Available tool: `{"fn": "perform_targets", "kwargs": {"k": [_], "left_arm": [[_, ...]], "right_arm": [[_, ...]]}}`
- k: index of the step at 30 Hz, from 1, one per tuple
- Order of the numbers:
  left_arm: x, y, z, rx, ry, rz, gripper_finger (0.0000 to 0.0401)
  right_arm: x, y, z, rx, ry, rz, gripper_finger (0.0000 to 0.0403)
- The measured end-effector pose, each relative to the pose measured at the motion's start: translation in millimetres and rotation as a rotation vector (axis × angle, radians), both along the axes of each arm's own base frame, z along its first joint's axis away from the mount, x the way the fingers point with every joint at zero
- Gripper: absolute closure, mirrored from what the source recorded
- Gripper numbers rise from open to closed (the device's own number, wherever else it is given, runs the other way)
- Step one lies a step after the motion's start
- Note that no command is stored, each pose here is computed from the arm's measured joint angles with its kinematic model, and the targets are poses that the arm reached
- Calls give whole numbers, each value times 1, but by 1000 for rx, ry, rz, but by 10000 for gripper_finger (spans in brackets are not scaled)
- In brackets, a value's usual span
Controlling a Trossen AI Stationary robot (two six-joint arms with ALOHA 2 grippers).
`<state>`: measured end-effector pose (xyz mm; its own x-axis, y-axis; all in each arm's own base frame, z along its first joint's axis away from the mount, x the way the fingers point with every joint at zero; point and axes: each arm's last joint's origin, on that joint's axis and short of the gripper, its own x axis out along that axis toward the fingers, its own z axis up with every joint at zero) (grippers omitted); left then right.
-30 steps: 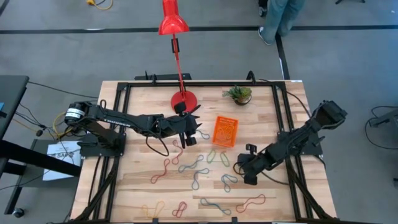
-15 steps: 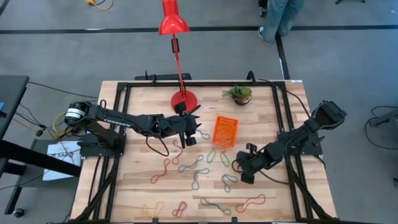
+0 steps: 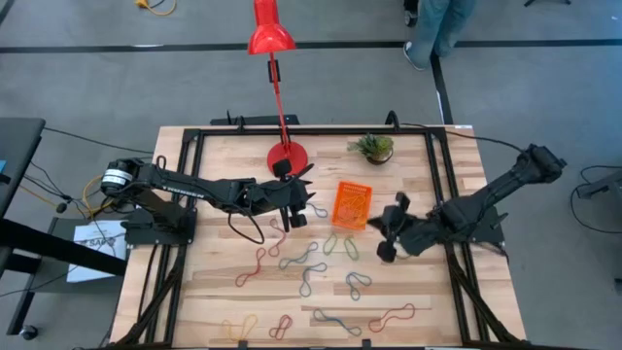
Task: Pick and place items into bin
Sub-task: Put the top yellow rubberband into the orange basket
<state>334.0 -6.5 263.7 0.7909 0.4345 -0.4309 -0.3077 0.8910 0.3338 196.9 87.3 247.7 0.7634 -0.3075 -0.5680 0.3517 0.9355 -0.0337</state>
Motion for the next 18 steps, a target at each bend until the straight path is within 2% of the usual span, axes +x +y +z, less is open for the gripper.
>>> {"fn": "perform_targets", "kwargs": {"k": [4,10,14,18], "left_arm": [[0,0,0,0,-3,0,271],[0,0,0,0,-5,0,271],[0,0,0,0,-5,1,271],[0,0,0,-1,-5,1,271]], "right_arm": [[1,-17,7,-76,-23,-70,399],[20,-40,-8,-104,81,-132,401],[38,-51,-30,-65,179,-150,399],[57,-59,-56,25,287,-84,399]]}}
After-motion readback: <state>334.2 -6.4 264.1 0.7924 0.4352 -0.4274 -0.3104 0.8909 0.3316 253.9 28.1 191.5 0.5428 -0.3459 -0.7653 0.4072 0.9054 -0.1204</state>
